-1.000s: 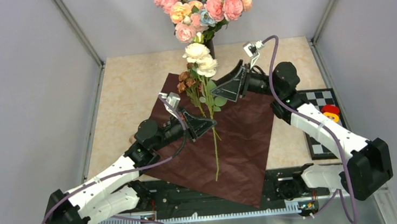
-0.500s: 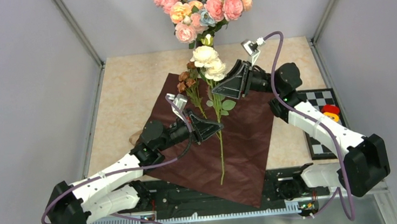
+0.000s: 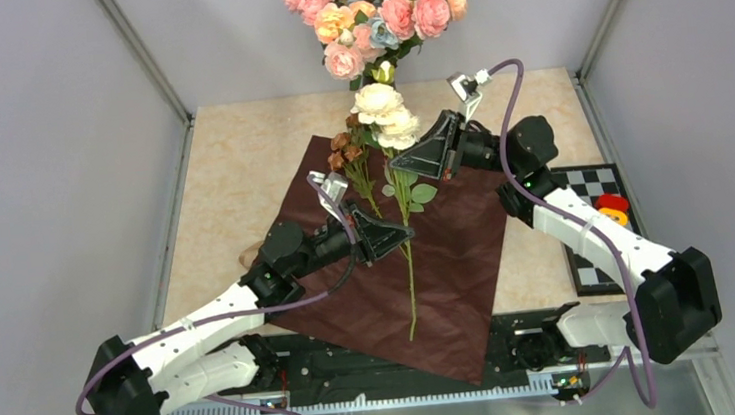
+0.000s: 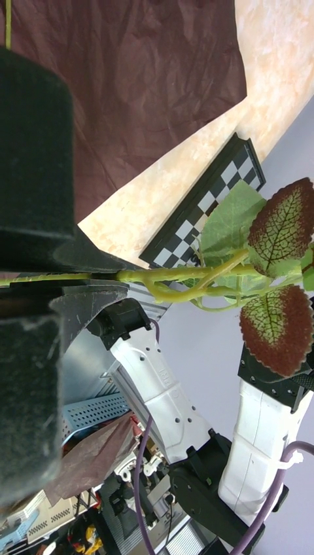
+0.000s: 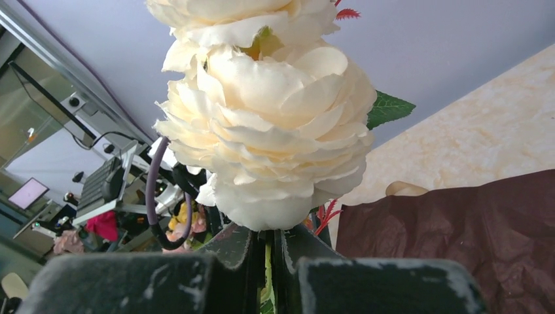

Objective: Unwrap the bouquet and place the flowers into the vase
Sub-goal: Insert the fake flower into the vase.

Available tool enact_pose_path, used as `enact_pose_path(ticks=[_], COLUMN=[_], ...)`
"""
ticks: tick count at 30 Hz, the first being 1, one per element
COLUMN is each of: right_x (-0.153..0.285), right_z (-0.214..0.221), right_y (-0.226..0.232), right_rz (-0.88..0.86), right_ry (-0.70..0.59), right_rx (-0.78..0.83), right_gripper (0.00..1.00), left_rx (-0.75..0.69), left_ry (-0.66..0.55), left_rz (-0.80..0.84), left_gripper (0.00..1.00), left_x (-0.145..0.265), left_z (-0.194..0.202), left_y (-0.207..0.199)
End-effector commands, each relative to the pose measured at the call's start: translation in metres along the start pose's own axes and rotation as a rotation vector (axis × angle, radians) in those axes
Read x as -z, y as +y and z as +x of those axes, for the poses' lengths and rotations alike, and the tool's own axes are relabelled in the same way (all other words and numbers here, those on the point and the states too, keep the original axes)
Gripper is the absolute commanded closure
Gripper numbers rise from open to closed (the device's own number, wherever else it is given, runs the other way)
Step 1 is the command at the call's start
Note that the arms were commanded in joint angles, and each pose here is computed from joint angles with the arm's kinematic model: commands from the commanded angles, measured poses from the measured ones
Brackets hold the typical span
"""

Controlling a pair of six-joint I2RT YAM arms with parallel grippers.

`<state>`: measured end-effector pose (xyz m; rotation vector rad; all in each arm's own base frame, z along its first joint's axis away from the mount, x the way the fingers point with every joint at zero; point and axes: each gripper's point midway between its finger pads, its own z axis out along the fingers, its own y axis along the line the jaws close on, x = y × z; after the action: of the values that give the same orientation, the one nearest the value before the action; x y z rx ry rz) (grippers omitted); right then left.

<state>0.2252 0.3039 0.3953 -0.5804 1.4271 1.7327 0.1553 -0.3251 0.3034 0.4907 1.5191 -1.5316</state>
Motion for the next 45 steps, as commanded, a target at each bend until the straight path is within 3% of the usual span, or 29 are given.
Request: enact_pose_path(ticks=[1, 6, 7, 8, 11, 14, 23, 28, 37, 45], right_x=[0.0, 0.003, 0.004, 0.005, 0.011, 0.017, 0.032, 0.038, 0.035, 0.015], right_z=[-0.005, -0.008, -0.009, -0.01, -0.018, -0.031, -0.101, -0.144, -0.195, -0.218], right_y=[0.012, 0.012, 0.012, 0.011, 0.012, 0.016, 0.038, 0.053, 0.069, 0.07], right_rz=[-0.017, 0.016, 0.026, 0.041, 0.104, 0.175, 0.36, 0.416, 0.482, 0.492], right_ry=[-0.024, -0.043, -0.047, -0.051, -0.074, -0.113, -0.251, -0.389, -0.633, -0.768], right_rx=[0.081, 0.116, 0.126, 0.141, 0.212, 0.311, 0.629, 0.809, 1.104, 1.237], right_gripper=[1.0, 1.0, 1.0, 1.0, 1.0, 1.0, 1.0, 1.0, 1.0, 1.0], left_rx=[-0.045, -0.032, -0.03, -0.029, -0.036, -0.074, -0.171, -0.159, -0.123, -0.187], left_ry=[-0.04, -0.033, -0.032, -0.027, 0.007, 0.035, 0.152, 0.142, 0.017, -0.046], left_rz=[0.017, -0.006, -0.011, -0.022, -0.078, -0.145, -0.416, -0.547, -1.097, -1.4], left_gripper=[1.0, 1.0, 0.93, 0.83, 0.28, 0.03, 0.01, 0.01, 0.01, 0.01], left_x=[-0.006, -0.008, -0.008, -0.009, -0.008, -0.003, 0.044, 0.084, 0.189, 0.25], left_z=[-0.021, -0.019, -0.02, -0.019, -0.014, -0.009, -0.029, -0.063, -0.135, -0.151], left_y=[-0.012, -0.007, -0.006, -0.004, 0.006, 0.02, 0.072, 0.102, 0.18, 0.206])
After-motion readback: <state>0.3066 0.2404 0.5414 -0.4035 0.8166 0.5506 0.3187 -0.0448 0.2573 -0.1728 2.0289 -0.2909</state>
